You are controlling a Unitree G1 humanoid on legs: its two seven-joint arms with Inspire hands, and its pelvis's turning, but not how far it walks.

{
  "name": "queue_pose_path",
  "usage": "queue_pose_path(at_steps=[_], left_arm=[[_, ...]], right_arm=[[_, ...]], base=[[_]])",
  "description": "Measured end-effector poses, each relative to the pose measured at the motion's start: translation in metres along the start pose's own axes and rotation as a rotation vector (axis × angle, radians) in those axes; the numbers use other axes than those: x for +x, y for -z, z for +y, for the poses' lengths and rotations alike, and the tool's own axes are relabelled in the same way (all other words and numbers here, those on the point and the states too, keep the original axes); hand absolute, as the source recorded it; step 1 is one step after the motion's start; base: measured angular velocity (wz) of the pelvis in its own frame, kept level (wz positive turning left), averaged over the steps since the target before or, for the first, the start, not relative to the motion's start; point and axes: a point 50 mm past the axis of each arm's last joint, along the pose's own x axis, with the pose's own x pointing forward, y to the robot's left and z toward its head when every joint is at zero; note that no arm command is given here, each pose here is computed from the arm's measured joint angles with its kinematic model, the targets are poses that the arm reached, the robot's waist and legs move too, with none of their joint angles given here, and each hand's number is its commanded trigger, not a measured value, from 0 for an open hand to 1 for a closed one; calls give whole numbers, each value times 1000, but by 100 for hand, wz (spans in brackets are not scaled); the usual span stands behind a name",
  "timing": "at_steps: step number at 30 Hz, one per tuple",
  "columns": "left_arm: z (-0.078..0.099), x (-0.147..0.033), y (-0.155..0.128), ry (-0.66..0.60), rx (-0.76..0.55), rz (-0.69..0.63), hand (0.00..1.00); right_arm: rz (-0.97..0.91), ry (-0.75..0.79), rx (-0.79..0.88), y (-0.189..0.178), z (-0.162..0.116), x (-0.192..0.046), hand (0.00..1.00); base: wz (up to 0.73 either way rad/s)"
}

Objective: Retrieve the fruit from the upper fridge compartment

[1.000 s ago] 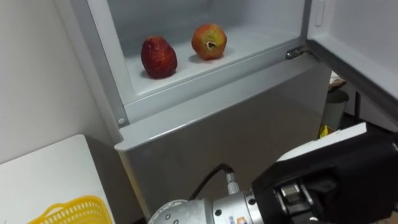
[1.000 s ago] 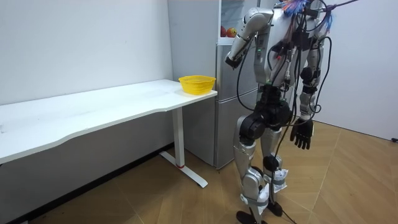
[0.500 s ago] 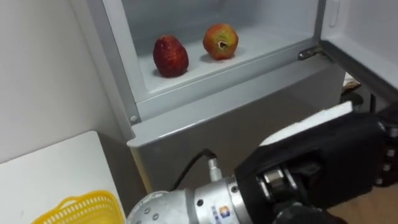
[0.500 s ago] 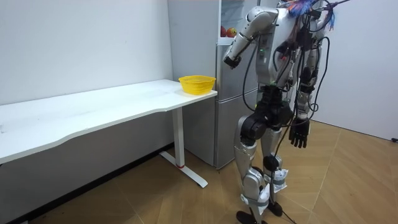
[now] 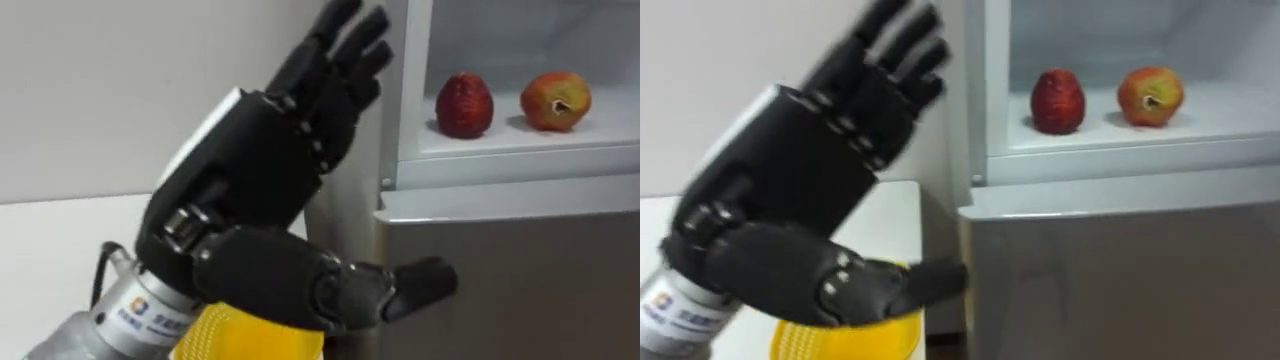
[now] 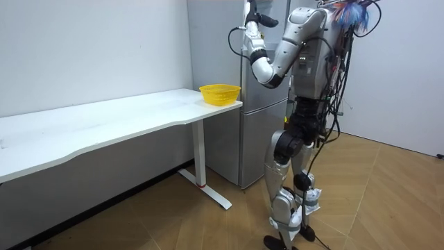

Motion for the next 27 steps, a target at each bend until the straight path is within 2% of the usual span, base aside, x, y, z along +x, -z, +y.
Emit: queue_pose_path(at_steps=[3,9,11,15,17,18,19,20,21,23,24,26,27], left_arm=[[15,-5,-13,-123,106,-46,0],[49,-37,-41,-446,380,-94,0],[61,-59,-46,-606,486,-59,0],[81,-97,-50,-831,687,57,0],[94,-134,-48,-1017,826,188,0],[97,-143,-48,-1060,847,220,0],[100,-161,-45,-1141,862,275,0],[103,-179,-40,-1220,863,335,0],[105,-189,-37,-1257,861,372,0],[104,-229,-25,-1393,834,524,0],[104,-237,-22,-1424,823,550,0],[104,-274,-6,-1543,789,695,0],[102,-286,-1,-1577,776,745,0]], right_arm=[[8,18,3,6,0,0,0],[49,40,43,29,4,-2,0],[67,61,47,37,6,-3,0],[97,76,33,50,6,-4,0],[110,76,37,54,7,-5,0],[112,76,36,55,7,-5,0],[115,73,35,57,8,-6,0],[120,69,42,58,8,-6,0],[123,69,48,59,8,-6,0],[132,67,48,61,9,-6,0],[132,67,48,61,9,-6,0],[137,63,49,59,8,-6,0],[148,63,48,62,8,-6,0]], base=[[14],[14],[13],[10],[6],[10],[7],[5],[0],[4],[14],[3],[0]])
